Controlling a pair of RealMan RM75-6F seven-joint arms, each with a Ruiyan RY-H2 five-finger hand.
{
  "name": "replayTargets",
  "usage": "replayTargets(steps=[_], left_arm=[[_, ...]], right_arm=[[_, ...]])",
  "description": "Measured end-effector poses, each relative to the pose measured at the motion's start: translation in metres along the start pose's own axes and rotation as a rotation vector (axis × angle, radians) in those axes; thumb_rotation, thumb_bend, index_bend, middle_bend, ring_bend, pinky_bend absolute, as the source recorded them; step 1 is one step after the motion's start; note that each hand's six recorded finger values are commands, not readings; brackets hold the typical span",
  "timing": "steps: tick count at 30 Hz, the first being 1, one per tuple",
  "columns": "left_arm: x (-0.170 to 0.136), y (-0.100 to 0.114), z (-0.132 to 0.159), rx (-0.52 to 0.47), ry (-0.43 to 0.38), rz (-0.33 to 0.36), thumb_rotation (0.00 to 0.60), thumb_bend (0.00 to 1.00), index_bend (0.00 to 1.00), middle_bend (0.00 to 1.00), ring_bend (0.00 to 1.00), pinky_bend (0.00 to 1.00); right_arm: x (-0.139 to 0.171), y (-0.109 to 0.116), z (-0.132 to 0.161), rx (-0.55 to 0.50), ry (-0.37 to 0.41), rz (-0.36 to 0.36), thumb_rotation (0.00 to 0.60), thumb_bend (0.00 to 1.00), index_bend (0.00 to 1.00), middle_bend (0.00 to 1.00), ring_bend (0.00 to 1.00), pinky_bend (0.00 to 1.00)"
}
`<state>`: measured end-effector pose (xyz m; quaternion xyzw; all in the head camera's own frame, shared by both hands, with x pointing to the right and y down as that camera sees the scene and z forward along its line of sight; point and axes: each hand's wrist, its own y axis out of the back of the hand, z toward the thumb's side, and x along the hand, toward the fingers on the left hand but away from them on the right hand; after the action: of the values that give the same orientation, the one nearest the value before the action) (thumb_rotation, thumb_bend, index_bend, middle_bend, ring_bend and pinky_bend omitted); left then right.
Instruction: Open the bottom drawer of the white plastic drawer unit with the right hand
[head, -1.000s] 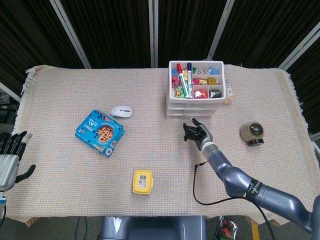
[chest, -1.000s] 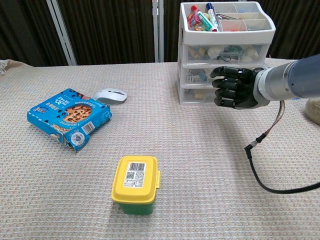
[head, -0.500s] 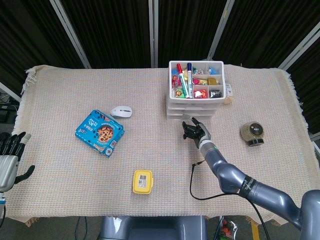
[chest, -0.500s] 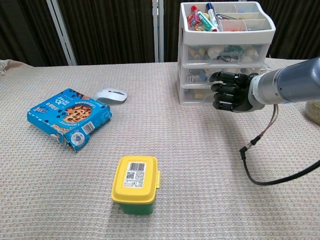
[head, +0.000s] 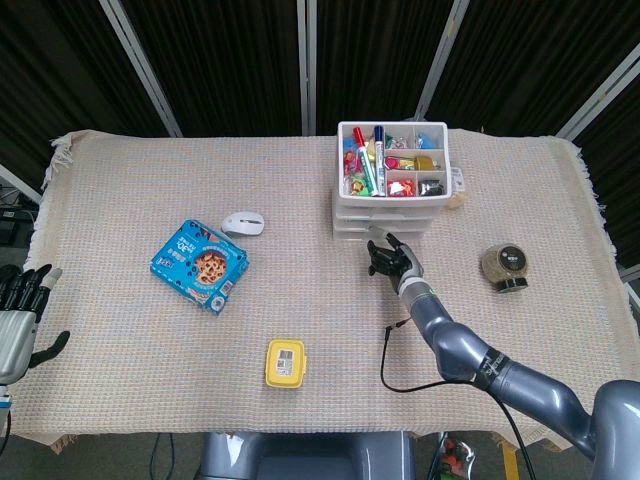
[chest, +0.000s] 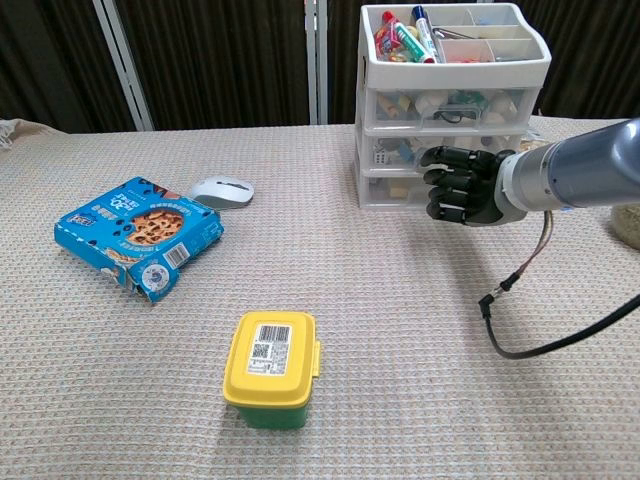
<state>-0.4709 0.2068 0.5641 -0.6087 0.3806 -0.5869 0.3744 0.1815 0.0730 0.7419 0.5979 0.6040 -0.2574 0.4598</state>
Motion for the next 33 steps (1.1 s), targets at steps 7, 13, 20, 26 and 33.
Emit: replayTargets(steps=[7,13,20,26,33], left_arm=[[0.0,0.0,0.0,-0.002,-0.001,0.0,0.6,0.32,0.0,0.0,0.0,0.0],[0.0,0.0,0.0,-0.002,-0.002,0.0,0.6,0.32,0.0,0.0,0.0,0.0],[0.0,0.0,0.0,-0.003,-0.002,0.0,0.6,0.32,0.0,0.0,0.0,0.0],[0.0,0.0,-0.001,-0.004,-0.003,-0.001,0.6,0.32,0.0,0.0,0.0,0.0],[0.0,0.0,-0.001,-0.002,-0.003,0.0,0.6,0.32,0.0,0.0,0.0,0.0]], right_arm=[[-0.004,0.0,-0.001,-0.011,0.0,-0.005,0.6,0.45,0.28,0.85,0.87,0.75],[-0.006,-0.002,0.0,-0.016,0.001,-0.005,0.6,0.45,0.31,0.85,0.88,0.75],[-0.009,-0.004,0.001,-0.022,-0.008,-0.002,0.6,0.45,0.31,0.85,0.88,0.75],[-0.008,-0.006,-0.001,-0.018,-0.018,0.004,0.6,0.45,0.32,0.85,0.88,0.75],[0.0,-0.01,-0.008,-0.012,-0.031,0.029,0.6,0.45,0.33,0.85,0.88,0.75]])
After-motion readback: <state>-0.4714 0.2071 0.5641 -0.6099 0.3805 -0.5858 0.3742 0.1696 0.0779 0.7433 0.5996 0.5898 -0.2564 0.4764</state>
